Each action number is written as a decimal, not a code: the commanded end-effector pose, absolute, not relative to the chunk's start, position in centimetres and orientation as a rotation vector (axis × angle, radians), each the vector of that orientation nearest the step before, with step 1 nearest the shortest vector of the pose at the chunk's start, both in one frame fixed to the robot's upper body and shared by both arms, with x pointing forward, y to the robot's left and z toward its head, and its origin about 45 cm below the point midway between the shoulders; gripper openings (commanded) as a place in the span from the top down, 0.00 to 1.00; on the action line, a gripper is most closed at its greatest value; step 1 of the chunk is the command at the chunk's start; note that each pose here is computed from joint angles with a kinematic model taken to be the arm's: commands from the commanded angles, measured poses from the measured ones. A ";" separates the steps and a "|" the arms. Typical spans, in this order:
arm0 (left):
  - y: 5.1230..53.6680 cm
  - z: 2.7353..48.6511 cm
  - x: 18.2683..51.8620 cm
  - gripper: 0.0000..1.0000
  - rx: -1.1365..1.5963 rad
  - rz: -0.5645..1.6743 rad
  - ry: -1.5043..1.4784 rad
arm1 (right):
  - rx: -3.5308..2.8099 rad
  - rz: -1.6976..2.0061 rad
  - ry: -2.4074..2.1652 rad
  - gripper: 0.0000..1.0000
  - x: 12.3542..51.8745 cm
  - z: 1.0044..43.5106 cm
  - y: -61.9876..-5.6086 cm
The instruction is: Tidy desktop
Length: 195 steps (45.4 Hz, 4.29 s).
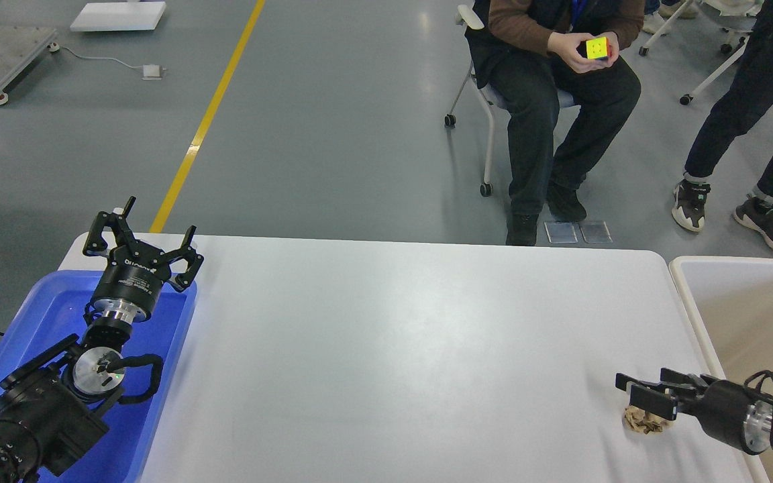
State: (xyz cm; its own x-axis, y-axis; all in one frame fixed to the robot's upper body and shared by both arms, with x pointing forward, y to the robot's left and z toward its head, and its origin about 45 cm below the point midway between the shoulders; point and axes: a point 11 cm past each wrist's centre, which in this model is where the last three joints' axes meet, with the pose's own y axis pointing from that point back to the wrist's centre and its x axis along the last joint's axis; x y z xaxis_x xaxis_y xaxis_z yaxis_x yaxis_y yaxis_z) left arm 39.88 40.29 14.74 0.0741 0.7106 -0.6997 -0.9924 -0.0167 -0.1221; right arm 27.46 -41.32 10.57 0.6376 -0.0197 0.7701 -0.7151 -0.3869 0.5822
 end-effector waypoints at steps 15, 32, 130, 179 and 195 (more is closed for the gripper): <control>40.3 14.7 39.9 0.00 -0.703 1.451 0.512 | 1.758 0.874 -0.549 0.00 26.7 7.2 -42.8; 40.3 14.7 39.9 0.00 -0.702 1.451 0.512 | 1.755 0.868 -0.553 0.00 26.6 6.5 -43.0; 40.3 14.7 39.9 0.00 -0.703 1.449 0.512 | 1.588 0.943 -0.890 1.00 32.0 31.5 -54.1; 40.3 14.7 39.9 0.00 -0.703 1.451 0.512 | 1.235 -0.273 -1.838 1.00 33.4 11.7 -57.5; 40.3 14.7 39.9 0.00 -0.703 1.453 0.512 | 1.171 -0.391 -1.992 1.00 33.0 11.1 -57.5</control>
State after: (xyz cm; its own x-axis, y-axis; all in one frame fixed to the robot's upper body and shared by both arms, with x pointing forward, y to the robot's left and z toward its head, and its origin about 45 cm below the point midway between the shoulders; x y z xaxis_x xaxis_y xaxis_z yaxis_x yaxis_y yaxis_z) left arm 39.88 40.30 14.74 0.0728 0.7104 -0.7000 -0.9924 -0.0181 -0.1216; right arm 33.58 -57.76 12.16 -0.1673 -0.8286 0.5342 -0.6428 0.5025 0.5782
